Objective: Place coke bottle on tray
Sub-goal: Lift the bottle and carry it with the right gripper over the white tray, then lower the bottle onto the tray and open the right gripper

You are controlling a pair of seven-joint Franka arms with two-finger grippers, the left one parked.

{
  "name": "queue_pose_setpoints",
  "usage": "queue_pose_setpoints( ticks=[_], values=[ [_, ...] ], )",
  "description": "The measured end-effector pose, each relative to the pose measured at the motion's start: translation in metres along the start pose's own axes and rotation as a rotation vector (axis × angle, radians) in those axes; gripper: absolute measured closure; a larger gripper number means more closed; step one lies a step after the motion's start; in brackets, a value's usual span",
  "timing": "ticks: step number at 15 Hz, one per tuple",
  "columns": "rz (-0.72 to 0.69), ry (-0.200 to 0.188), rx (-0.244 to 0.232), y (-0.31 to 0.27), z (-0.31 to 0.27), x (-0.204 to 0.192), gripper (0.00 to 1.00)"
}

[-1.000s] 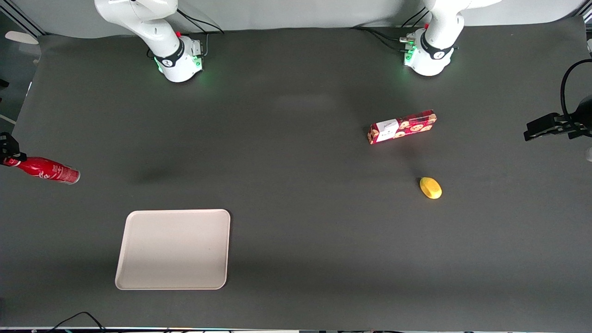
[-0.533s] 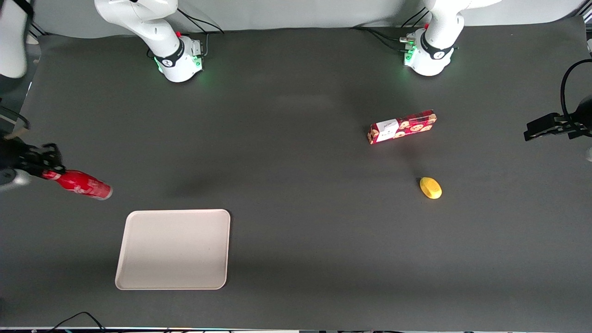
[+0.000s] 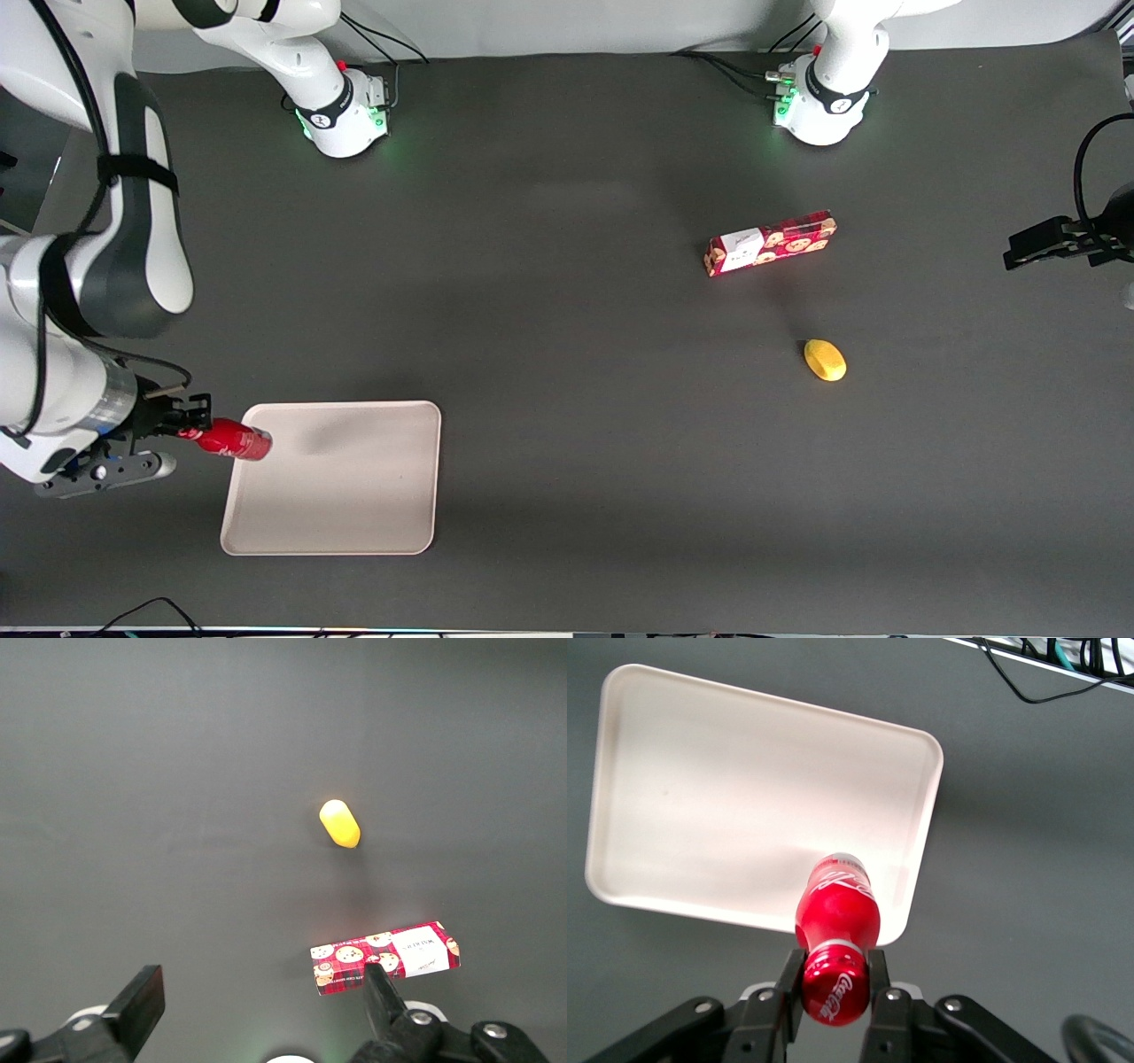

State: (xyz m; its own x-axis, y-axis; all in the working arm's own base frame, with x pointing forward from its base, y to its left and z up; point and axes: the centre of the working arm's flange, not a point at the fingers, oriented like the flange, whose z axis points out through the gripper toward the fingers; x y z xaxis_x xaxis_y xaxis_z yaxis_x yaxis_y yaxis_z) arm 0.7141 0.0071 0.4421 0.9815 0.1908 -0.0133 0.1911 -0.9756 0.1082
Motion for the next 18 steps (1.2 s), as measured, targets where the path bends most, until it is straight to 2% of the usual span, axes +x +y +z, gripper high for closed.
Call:
queue_pose_setpoints(
  ticks=[2,6,11,15,18],
  values=[
    [0.010,0.008,-0.008,0.007,0.024,0.008,0.68],
    [0.040,-0.023,0.005,0.019,0.075,0.013,0.68],
    [0.064,-0.027,0.010,0.030,0.112,0.014,0.67],
    [0.093,-0.009,0.012,0.023,0.104,0.018,0.33],
    [0.139,-0.003,0.024,0.021,0.056,0.011,0.03]
  ],
)
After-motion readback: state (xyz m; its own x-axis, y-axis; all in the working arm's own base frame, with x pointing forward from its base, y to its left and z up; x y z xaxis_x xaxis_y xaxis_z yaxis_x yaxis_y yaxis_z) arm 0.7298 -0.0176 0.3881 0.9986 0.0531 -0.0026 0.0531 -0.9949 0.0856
